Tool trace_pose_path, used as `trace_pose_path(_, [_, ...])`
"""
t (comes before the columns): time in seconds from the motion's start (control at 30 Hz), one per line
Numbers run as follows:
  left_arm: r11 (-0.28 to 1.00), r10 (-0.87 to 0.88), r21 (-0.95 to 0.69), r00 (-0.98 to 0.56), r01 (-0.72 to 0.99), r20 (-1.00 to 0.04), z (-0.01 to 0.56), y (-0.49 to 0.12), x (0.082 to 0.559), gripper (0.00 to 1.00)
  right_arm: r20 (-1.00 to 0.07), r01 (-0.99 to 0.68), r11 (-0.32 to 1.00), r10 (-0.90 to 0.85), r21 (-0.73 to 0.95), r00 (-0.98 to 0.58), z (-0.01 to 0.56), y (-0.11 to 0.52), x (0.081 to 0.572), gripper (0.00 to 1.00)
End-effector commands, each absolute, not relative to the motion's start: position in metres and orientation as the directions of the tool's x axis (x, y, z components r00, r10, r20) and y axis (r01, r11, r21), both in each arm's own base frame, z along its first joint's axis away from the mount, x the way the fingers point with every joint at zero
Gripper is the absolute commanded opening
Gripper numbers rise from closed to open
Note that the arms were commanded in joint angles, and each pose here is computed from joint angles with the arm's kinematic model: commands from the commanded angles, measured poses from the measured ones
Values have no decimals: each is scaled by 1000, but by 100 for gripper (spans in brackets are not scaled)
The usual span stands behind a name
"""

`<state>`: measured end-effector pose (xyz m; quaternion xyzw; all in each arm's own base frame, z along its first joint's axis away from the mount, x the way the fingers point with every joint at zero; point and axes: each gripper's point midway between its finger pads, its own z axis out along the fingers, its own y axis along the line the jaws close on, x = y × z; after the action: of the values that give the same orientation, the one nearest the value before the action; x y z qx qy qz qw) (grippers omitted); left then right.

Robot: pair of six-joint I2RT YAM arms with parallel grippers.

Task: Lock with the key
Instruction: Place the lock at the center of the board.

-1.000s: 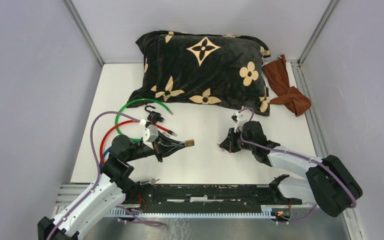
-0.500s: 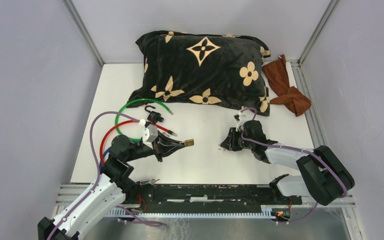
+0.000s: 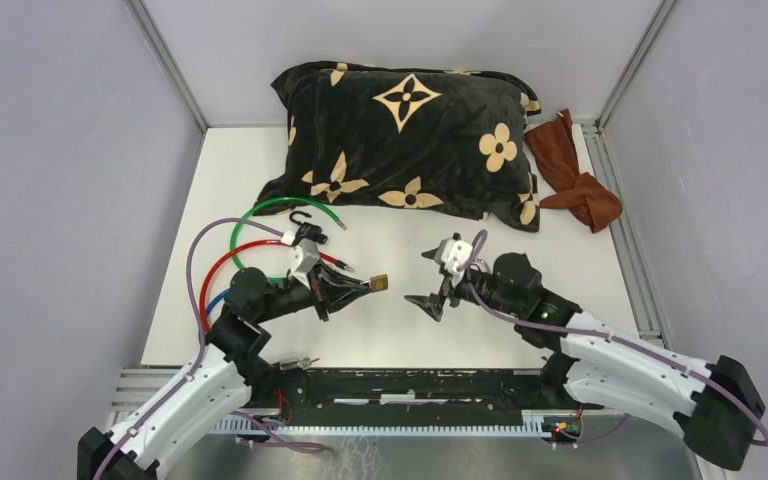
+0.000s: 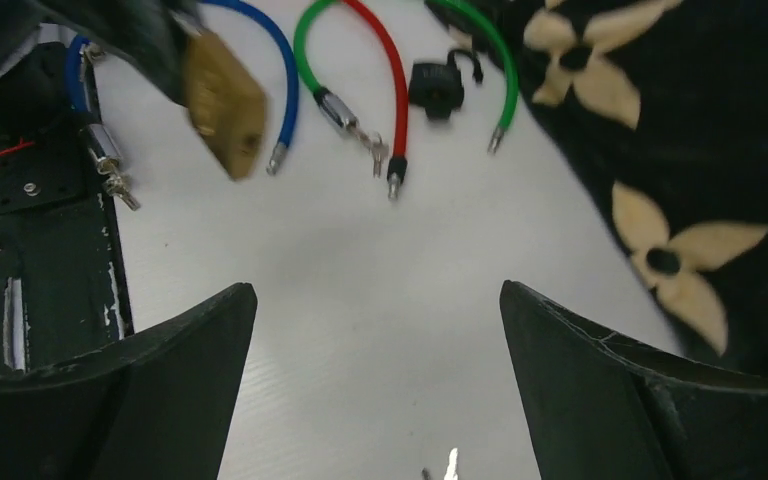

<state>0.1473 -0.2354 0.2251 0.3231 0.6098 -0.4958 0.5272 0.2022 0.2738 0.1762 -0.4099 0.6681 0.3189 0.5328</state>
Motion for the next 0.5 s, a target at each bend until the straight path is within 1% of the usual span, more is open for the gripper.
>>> trace_pose_path(0.0, [317,-218,-390,-334,864,-917,237,-235,154,2,-880,-782,407,-262,-472,395,219,273,198,97])
trace_pose_path(0.03, [317,-225,-405,-347,858,-911,238,-235,155,2,-847,-752,390,-246,-531,471,227,275,192,98])
trace_pose_path(0.1, [311,-233,-416,-355,855,-905,242,-235,155,2,-746,-671,332,-227,-663,626,233,283,176,98])
trace_pose_path(0.17, [300,-225,-406,-349,863,-910,244,-236,153,2,-615,-561,268,-210,-784,760,239,294,159,98])
trace_pose_path(0.23, [295,-215,-406,-354,865,-910,242,-236,152,2,-544,-497,232,-232,-836,807,243,306,155,98])
trace_pose_path(0.3, [293,-211,-411,-361,863,-908,241,-237,152,2,-505,-467,195,-267,-862,821,245,319,156,98])
trace_pose_path(0.37, [292,-210,-413,-364,863,-908,240,-237,152,2,-483,-445,191,-276,-875,831,252,328,158,98])
trace_pose_path(0.47, [294,-208,-413,-364,862,-908,239,-237,152,2,-478,-443,182,-284,-878,831,256,339,161,98])
